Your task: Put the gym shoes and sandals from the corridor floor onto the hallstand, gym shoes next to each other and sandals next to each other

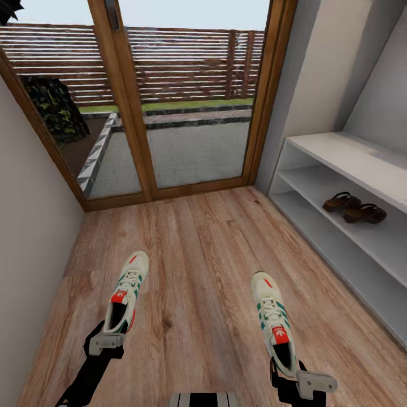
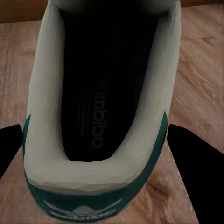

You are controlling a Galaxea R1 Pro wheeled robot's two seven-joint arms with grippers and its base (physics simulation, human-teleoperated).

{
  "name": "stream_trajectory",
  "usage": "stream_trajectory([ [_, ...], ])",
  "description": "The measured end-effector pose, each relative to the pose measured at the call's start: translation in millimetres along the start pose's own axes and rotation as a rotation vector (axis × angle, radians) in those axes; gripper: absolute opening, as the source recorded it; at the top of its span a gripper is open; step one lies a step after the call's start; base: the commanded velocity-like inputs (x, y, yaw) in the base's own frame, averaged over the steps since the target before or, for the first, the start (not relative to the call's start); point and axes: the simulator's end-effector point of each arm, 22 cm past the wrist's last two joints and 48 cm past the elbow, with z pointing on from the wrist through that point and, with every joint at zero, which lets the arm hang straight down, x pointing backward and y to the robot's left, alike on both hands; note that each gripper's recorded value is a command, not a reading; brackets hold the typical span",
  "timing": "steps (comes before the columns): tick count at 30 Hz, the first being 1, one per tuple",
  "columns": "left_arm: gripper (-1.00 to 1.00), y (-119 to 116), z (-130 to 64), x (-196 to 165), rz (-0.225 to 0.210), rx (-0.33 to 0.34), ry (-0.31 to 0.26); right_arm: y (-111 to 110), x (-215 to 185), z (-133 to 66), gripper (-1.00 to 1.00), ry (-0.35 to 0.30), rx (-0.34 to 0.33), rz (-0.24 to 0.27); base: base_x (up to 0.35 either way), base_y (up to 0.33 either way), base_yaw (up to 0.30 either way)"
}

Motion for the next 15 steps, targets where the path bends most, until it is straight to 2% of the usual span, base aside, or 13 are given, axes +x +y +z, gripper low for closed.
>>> stream_trajectory([
  [15, -1.0, 0.0, 0.0, 0.0, 0.0, 0.0, 0.0, 0.0, -0.1, 0.0, -1.0, 0.0, 0.0, -0.001, 0.005, 0.0, -0.286],
])
